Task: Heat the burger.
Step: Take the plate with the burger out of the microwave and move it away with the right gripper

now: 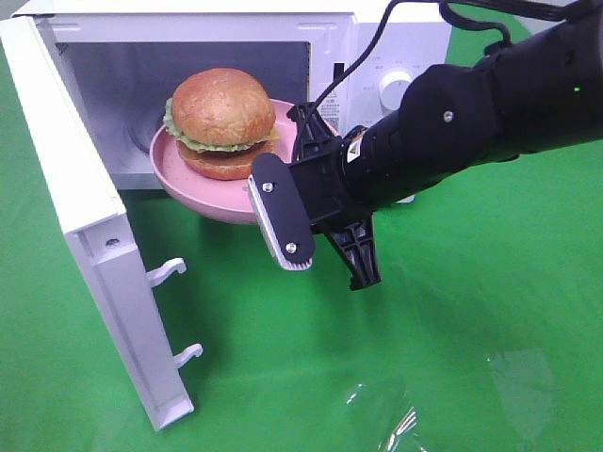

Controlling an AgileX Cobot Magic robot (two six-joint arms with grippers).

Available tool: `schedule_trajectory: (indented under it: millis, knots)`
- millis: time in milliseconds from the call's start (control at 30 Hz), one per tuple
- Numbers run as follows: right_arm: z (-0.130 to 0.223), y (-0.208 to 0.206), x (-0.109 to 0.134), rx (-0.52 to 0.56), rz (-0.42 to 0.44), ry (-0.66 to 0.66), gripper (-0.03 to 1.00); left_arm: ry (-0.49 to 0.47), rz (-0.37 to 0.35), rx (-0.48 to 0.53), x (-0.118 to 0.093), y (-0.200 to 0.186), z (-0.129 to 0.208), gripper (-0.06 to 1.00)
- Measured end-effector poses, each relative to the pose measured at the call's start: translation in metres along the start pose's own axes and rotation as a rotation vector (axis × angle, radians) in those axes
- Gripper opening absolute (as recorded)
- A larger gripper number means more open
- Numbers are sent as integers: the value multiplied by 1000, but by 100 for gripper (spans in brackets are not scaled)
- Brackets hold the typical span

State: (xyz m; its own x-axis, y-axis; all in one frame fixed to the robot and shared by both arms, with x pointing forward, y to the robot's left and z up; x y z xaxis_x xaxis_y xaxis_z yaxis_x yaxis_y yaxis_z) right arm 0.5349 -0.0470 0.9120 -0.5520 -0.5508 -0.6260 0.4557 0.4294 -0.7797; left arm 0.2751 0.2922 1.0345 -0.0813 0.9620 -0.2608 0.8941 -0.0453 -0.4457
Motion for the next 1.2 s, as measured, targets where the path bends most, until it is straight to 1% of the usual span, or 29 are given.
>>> schedule_trajectory:
  millis: [133,267,367,433,467,500,533,667,767,833,867,900,1033,1067,1200]
  knots:
    - [0,-9,6,0,-2,7,9,0,0,0,0,0,0,98]
    - [0,-26,24,4,-12,22,9,0,0,0,0,0,0,98]
    - [0,-29,27,4,-13,25,9,0,0,0,0,0,0,98]
    - [-2,-41,39,3,-16,31,9,0,0,0,0,0,0,98]
    - [-2,-41,39,3,-16,31,9,0,0,0,0,0,0,98]
    - [-2,-47,47,4,-19,35,9,0,0,0,0,0,0,98]
    - [-2,-47,47,4,-19,35,9,0,0,0,0,0,0,98]
    - [-3,-66,59,13,1,54,9,0,0,0,0,0,0,98]
    - [-3,-70,62,16,3,59,9,0,0,0,0,0,0,98]
    - [-2,-84,72,32,15,67,9,0,0,0,0,0,0,98]
    - [-2,-84,72,32,15,67,9,0,0,0,0,0,0,98]
    - [-2,-91,79,40,9,72,9,0,0,0,0,0,0,98]
    - [-1,-102,87,58,-6,80,9,0,0,0,0,0,0,98]
    - [0,-109,93,70,-21,94,9,0,0,0,0,0,0,98]
    - [2,-121,101,92,-33,128,9,0,0,0,0,0,0,98]
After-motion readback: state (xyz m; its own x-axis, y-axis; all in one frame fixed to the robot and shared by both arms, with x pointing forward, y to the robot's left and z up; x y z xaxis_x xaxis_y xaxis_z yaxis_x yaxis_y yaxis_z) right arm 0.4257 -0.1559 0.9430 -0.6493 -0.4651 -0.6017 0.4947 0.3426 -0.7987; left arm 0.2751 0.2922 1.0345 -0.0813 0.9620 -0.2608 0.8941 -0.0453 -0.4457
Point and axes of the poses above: a point on each arm's last joint axis where the gripper is mounted, y pointing out along that axis toward the gripper, x along the wrist's bending axis when the last joint is at zero, z = x × y, the point moved 5 cm from there along y, pointing out along that axis toward the gripper, and after that the axes turned 15 degrees about -y, right-handed, at the moved point
